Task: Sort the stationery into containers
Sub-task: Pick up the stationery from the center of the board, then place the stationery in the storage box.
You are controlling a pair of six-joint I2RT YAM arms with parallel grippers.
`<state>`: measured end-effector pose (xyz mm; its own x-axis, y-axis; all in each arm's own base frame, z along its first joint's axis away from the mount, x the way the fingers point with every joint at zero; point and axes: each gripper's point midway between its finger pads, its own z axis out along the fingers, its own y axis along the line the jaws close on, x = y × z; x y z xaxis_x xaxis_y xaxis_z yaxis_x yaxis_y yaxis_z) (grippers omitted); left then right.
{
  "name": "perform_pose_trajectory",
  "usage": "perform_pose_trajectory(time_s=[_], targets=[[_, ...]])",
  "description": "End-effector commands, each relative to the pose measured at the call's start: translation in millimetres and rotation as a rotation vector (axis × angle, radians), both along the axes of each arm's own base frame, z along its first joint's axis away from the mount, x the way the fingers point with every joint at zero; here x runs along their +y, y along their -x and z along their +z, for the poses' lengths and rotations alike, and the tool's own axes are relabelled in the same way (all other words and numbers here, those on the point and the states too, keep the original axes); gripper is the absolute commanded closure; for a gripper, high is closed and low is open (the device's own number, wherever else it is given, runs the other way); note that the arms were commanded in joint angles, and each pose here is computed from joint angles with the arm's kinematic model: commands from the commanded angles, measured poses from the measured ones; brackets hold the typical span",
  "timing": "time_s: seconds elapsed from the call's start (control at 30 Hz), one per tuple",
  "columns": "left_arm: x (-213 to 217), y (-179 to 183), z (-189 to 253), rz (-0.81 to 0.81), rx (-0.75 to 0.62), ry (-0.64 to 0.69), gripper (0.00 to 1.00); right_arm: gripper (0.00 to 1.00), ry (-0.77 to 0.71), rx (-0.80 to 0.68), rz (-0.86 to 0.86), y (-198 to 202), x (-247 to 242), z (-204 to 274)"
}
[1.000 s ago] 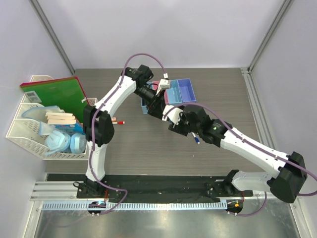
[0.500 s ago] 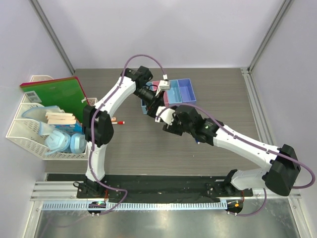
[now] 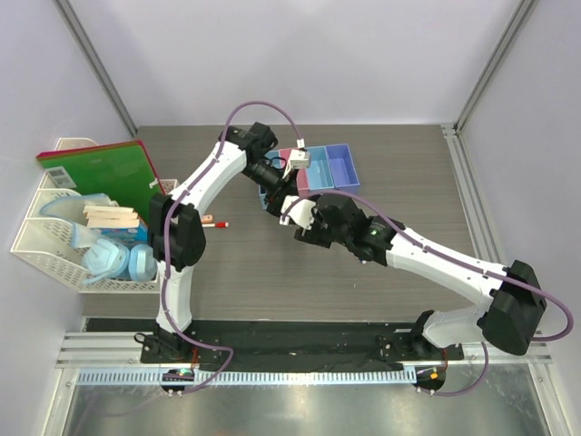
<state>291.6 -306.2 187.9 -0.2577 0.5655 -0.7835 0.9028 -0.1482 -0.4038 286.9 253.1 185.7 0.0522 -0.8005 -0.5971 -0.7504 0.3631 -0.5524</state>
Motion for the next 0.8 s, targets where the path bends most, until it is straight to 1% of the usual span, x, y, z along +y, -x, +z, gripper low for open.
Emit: perform_pose_trajectory(time_s=[0.0,0.23,0.37,0.43,0.47,0.5,0.67,0.73,0.77], targets=[[21,66,36,-0.018,0.27,-0.08,0.32,0.99,-0.142,-0.151,-0.012,-21,24,60],[21,68,37,-0.018,0.275,-0.083,0.29,0.99,-0.138,-0.175,-0.014,-23,29,63],[19,69,35,-0.022,0.283,-0.088,0.24,0.99,-0.153,-0.185,-0.012,-24,32,68],[19,69,35,-0.022,0.285,-0.091,0.2,0.99,-0.15,-0.187,-0.012,-25,33,67],[19,69,35,-0.022,0.286,-0.091,0.13,0.99,-0.151,-0.186,-0.01,-25,33,67],[20,70,33,-0.022,0.289,-0.095,0.1,0.99,-0.15,-0.189,-0.011,-25,33,67],[20,71,32,-0.028,0.289,-0.091,0.02,0.99,-0.164,-0.201,-0.013,-24,32,71],[20,70,29,-0.027,0.297,-0.095,0.05,0.99,-0.168,-0.2,-0.013,-24,33,71],[19,69,27,-0.024,0.304,-0.101,0.15,0.99,-0.166,-0.201,-0.015,-25,32,71]])
